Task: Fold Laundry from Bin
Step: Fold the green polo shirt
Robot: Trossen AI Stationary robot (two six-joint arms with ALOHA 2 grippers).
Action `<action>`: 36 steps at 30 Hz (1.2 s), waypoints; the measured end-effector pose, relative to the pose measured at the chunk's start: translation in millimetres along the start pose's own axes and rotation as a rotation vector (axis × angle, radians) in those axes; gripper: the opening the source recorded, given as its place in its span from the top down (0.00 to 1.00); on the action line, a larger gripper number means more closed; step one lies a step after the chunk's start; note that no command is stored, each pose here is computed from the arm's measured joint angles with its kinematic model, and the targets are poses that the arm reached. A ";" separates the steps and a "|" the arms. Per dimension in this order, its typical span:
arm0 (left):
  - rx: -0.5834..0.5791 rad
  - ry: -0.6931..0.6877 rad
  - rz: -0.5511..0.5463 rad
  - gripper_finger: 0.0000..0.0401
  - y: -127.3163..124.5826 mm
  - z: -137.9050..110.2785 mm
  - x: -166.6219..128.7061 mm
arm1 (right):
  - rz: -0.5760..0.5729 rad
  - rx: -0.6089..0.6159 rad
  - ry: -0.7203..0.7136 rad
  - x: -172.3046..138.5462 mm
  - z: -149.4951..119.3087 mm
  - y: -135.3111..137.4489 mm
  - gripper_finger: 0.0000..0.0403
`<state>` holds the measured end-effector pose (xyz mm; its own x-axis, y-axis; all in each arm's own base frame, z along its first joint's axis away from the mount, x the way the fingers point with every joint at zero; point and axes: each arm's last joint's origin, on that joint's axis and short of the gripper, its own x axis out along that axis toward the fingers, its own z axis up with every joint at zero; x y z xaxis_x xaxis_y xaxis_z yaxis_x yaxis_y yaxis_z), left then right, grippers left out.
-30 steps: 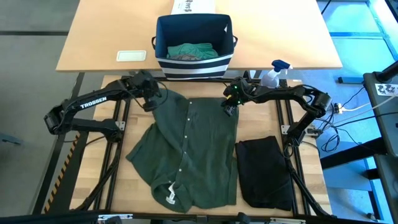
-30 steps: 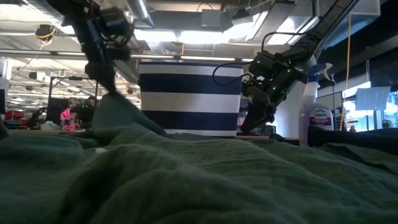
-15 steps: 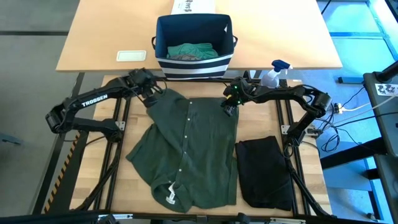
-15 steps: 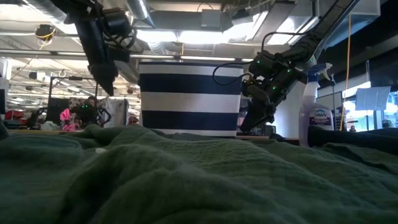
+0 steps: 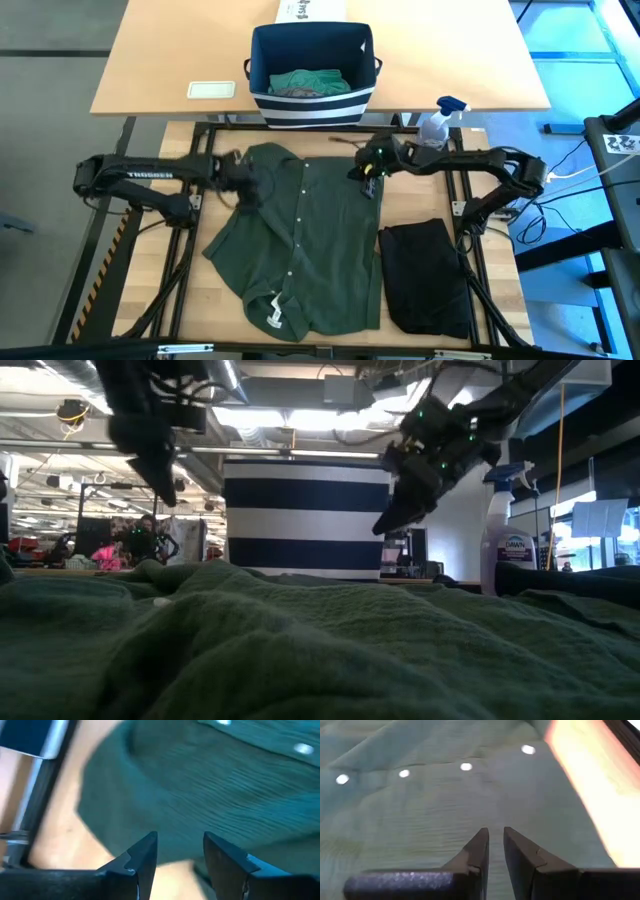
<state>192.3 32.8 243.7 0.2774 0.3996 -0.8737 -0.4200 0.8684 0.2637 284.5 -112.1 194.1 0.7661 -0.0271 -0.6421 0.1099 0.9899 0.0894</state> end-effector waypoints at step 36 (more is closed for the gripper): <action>-0.355 0.668 -0.049 0.62 -138.6 -113.2 -4.9 | 0.055 -0.106 0.206 8.6 -23.7 145.0 0.85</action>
<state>151.4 -122.7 165.1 -0.2322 0.0013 -0.9727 -0.7049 0.6888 0.1692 292.0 34.5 183.5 0.6228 0.0453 -0.7811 -0.0040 0.9985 0.0547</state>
